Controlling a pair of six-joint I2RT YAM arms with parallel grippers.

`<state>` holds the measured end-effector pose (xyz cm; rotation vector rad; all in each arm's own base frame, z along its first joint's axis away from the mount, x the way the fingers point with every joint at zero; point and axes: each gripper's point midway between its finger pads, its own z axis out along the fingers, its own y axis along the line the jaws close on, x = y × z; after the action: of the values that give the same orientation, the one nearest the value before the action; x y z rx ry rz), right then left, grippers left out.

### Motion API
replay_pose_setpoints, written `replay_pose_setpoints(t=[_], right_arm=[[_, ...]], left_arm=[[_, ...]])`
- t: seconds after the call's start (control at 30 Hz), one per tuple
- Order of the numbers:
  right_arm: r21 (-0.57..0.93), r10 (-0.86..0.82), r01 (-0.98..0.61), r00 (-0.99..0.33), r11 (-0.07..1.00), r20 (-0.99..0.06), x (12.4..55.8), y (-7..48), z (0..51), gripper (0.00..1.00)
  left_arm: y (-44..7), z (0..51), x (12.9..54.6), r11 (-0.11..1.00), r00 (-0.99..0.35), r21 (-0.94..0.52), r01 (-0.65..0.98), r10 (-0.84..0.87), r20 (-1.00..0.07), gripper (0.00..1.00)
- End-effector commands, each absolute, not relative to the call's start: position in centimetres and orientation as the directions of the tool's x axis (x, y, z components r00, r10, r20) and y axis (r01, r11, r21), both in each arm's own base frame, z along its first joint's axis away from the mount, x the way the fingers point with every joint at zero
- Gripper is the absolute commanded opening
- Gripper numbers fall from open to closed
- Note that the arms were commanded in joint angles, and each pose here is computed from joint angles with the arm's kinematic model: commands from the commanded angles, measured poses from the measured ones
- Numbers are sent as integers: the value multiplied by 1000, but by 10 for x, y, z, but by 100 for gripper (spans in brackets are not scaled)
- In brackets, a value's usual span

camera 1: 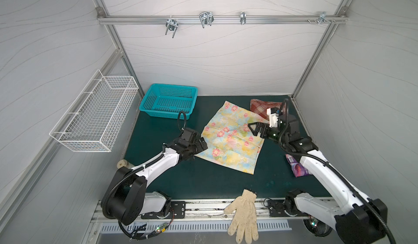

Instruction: Fold and stack the skirts

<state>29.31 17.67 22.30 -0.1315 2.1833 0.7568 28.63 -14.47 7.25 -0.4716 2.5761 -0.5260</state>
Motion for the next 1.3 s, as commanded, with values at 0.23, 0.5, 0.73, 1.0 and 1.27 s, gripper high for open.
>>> replay_pose_setpoints(t=[0.23, 0.5, 0.73, 1.0, 1.27], right_arm=[[270, -93, -378, -714, 886, -694, 239, 181, 156, 99], [265, -124, -404, -718, 876, -684, 223, 186, 145, 99], [247, -148, -425, -706, 871, -693, 215, 186, 147, 99], [205, -211, -462, -698, 862, -685, 203, 191, 138, 99], [67, -380, -564, -633, 823, -674, 185, 219, 125, 99]], left_arm=[[-121, 35, 269, 834, -796, -402, -378, -515, -319, 97], [-122, 9, 281, 825, -799, -394, -405, -529, -287, 85], [-125, -4, 282, 814, -800, -408, -413, -539, -265, 50], [-116, 2, 284, 809, -793, -415, -416, -546, -270, 9], [-82, 41, 300, 781, -765, -459, -424, -580, -281, 0]])
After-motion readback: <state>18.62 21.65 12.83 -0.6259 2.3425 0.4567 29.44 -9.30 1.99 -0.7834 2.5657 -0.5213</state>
